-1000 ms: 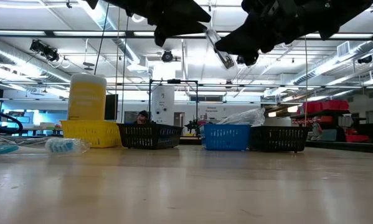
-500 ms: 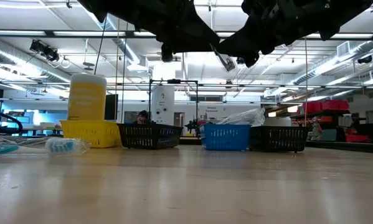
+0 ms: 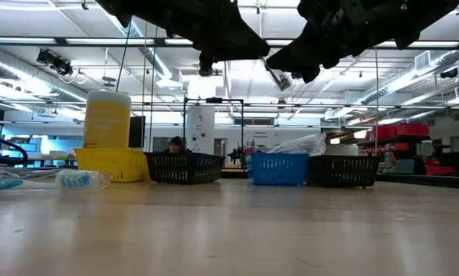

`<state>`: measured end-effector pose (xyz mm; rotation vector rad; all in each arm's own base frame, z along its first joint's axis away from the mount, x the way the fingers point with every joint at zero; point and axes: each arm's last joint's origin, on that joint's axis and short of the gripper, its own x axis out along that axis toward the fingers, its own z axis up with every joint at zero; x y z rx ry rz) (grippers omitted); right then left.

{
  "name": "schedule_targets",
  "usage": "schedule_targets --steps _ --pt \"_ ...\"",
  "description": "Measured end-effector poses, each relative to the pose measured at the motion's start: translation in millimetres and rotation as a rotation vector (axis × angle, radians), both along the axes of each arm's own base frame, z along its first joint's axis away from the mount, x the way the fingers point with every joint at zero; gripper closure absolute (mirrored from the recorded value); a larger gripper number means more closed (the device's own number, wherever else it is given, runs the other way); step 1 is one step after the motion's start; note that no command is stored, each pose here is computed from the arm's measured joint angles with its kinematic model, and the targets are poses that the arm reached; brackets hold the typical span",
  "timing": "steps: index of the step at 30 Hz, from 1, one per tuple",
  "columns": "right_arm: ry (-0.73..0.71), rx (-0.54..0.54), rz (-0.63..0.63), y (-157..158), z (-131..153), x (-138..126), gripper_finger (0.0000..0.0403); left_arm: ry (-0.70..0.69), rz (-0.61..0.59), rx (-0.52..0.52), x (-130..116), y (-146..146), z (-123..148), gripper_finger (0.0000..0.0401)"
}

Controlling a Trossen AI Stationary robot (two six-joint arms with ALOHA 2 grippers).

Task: Pick & Place Travel size toiletries
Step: Put the silver nail cutter into the right black bin

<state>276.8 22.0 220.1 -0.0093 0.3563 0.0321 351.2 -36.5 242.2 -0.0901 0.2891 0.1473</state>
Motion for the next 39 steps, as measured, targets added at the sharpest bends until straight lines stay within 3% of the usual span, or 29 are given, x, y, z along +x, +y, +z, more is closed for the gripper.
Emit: schedule_targets --steps 6,15,22,31,36,39 --pt "-0.002 -0.002 0.006 0.3 0.2 0.1 0.0368 0.005 -0.011 0.009 -0.2 -0.3 -0.3 0.0362" --pt "0.02 -0.002 -0.022 -0.7 -1.7 -0.6 0.03 0.039 0.049 0.011 -1.6 1.6 -3.5 0.0358" --pt "0.205 -0.02 -0.195 -8.2 -18.3 -9.3 0.0287 0.176 0.276 0.039 -9.8 9.2 -17.5 0.0363" --pt "0.281 0.05 -0.165 -7.2 -24.3 -13.2 0.0286 0.222 0.733 0.039 -27.7 38.5 -24.9 0.0363" --pt "0.276 0.047 -0.161 -7.2 -23.8 -12.8 0.0285 0.4 0.793 -0.004 -39.0 66.9 -51.2 0.0359" --pt "0.275 0.043 -0.158 -7.1 -23.8 -12.8 0.0285 0.401 0.805 -0.034 -42.0 78.0 -61.9 0.0352"
